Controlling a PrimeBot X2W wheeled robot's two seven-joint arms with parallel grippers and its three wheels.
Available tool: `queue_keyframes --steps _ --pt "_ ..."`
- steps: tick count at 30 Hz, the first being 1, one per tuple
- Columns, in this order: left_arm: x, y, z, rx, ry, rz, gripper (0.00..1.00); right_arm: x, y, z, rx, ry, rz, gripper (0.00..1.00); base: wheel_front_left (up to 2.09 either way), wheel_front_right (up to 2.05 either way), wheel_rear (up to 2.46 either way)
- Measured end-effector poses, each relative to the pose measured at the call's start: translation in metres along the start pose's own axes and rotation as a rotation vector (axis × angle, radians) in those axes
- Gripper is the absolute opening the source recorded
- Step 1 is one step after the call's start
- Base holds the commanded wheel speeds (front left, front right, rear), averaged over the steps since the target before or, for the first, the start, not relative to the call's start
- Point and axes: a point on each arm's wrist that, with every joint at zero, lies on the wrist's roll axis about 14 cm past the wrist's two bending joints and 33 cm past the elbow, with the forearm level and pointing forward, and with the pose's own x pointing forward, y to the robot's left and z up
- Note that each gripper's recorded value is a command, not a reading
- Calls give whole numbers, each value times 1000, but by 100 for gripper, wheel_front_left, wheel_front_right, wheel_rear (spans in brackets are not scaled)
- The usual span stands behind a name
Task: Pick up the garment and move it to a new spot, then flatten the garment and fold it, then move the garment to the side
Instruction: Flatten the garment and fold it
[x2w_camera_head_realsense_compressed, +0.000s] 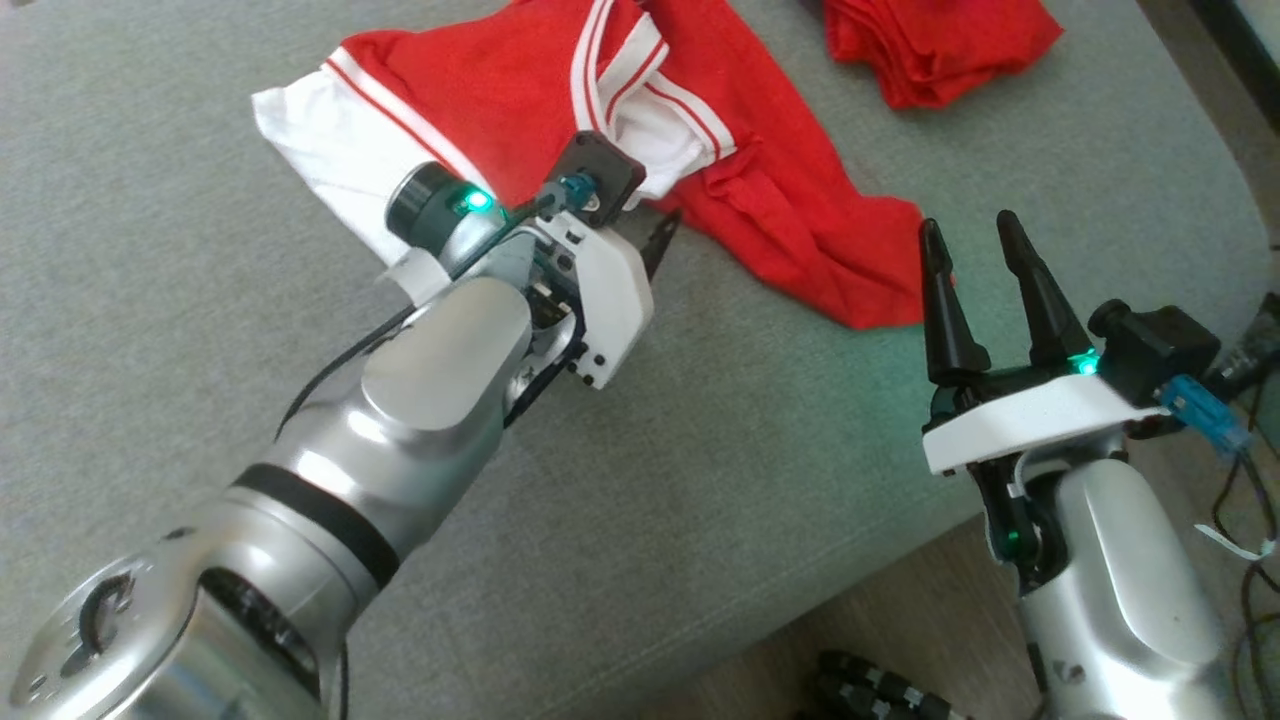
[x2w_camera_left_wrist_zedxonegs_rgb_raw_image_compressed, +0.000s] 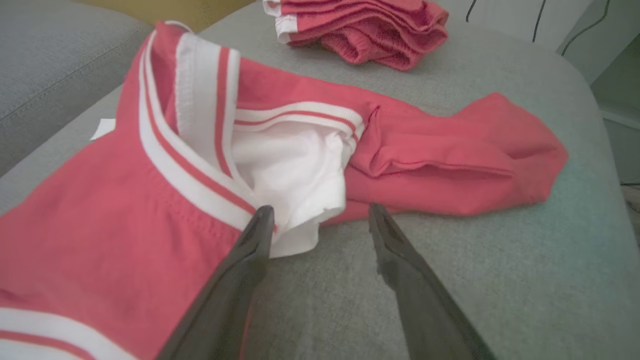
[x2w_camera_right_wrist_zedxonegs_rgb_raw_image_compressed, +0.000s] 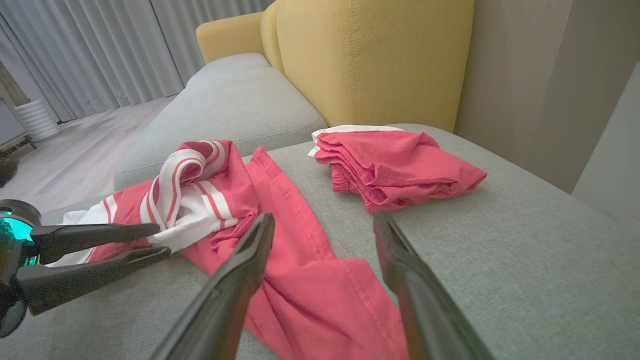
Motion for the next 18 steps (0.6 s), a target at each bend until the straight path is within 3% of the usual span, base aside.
queue_keyframes --steps 1,3,4,5,6,18 --pt "1 0 -3 13 12 -2 100 -1 -1 0 -1 1 -4 100 0 0 0" --pt "4 0 -6 17 23 -9 49 -2 -4 0 -3 2 -11 100 0 0 0" --pt "5 -1 -5 20 19 -13 34 -3 -5 0 -4 2 -14 100 0 0 0" --pt "5 -3 -4 20 13 -19 11 -4 -6 0 -4 2 -17 100 0 0 0" --pt "6 -6 -4 23 12 -28 0 -4 -6 0 -4 1 -19 100 0 0 0" --pt "-15 -19 44 0 -124 -44 0 -5 0 10 7 -28 0 100 0 0 0"
